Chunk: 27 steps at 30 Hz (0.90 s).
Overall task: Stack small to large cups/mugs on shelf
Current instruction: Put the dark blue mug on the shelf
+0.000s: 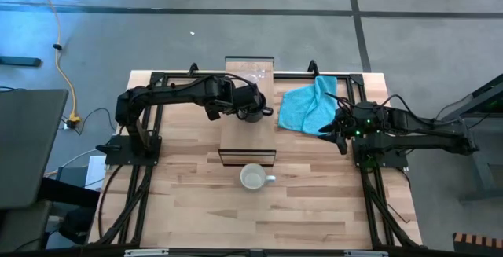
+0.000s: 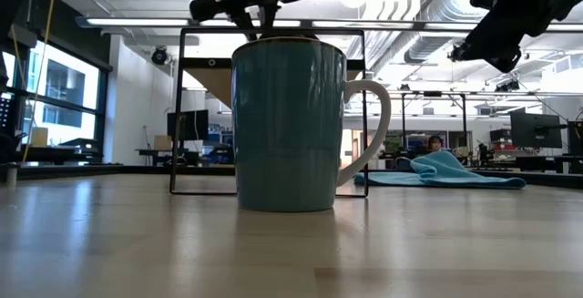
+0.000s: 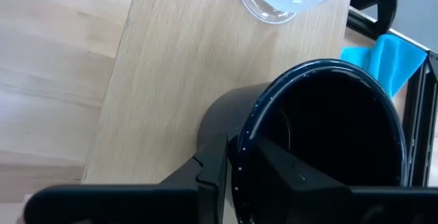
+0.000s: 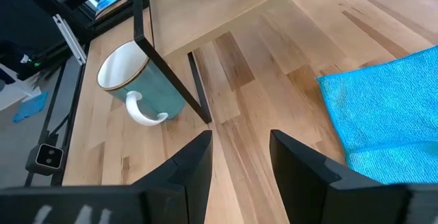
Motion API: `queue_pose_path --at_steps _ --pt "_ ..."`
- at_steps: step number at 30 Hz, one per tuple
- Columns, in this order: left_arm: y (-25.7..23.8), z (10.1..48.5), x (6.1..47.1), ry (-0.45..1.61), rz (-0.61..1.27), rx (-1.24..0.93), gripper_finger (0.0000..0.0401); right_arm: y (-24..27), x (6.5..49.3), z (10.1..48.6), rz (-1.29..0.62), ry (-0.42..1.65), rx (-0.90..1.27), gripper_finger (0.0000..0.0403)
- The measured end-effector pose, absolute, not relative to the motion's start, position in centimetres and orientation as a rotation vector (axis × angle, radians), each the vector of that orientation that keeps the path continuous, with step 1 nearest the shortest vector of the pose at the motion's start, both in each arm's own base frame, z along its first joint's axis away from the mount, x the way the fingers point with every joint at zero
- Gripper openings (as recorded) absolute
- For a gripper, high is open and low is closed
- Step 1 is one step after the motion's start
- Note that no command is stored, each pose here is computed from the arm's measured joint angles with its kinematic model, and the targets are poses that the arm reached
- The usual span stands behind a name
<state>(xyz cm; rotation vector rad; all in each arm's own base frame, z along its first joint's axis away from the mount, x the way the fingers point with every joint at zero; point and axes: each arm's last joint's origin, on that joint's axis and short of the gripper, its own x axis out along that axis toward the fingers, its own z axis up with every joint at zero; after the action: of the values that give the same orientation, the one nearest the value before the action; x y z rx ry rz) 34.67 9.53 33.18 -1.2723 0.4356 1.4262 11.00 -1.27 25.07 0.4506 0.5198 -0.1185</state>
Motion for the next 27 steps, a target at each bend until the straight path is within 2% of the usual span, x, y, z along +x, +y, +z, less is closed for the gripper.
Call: queue_pose_path --at_steps 10,27 --pt "9.58 33.20 34.63 0.398 1.451 -1.280 0.0035 -1.25 10.86 24.91 -0.123 0.539 0.456 0.0137" --pt "9.60 33.25 34.60 0.393 1.452 -1.268 0.0054 -1.25 10.86 24.91 -0.117 0.540 0.438 0.0137"
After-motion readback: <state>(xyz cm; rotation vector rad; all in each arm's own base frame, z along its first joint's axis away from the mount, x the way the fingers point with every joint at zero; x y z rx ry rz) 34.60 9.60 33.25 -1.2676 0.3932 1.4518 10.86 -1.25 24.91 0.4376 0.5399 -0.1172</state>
